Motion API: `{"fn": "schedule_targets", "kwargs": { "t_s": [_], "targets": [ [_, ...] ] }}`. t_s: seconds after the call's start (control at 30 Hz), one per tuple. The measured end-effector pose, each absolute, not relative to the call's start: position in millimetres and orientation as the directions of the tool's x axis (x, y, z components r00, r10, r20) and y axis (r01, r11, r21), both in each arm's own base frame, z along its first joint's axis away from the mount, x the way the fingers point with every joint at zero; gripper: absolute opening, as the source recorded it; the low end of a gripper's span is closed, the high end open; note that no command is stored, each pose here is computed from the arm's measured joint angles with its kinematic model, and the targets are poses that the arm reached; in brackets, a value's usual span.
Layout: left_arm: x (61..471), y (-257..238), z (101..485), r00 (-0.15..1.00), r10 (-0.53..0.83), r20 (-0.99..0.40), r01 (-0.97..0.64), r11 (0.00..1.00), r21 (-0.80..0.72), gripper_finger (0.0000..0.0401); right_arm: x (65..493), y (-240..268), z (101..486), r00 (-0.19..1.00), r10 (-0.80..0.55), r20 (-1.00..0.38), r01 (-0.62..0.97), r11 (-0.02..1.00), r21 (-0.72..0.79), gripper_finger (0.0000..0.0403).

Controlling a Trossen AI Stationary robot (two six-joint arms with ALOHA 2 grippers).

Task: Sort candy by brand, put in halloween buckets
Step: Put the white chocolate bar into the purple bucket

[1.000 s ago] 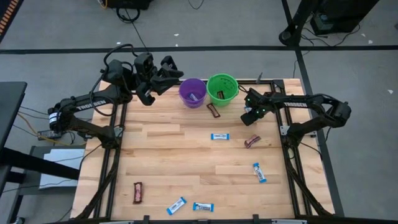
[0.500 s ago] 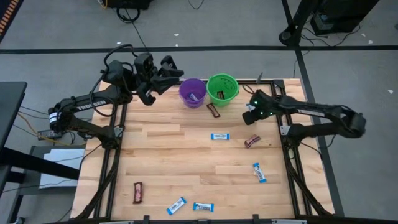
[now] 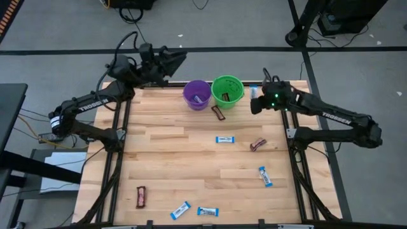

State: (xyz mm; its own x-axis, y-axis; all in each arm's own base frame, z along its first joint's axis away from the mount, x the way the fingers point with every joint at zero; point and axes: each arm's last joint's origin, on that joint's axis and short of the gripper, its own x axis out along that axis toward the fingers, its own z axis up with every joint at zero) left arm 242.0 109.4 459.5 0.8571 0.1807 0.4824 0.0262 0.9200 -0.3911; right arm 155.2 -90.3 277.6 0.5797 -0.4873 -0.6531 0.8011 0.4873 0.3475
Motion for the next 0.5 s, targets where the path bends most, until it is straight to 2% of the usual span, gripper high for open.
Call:
{"fn": "schedule_targets", "kwargs": {
  "t_s": [0.5],
  "targets": [
    [216.7,156.0,456.5,0.825,0.341,0.45,-0.109,0.878,-0.466,0.0142,194.9,-112.8,380.9,0.703,-0.569,-0.427,0.701,0.656,0.28,0.0007]
  ]
}}
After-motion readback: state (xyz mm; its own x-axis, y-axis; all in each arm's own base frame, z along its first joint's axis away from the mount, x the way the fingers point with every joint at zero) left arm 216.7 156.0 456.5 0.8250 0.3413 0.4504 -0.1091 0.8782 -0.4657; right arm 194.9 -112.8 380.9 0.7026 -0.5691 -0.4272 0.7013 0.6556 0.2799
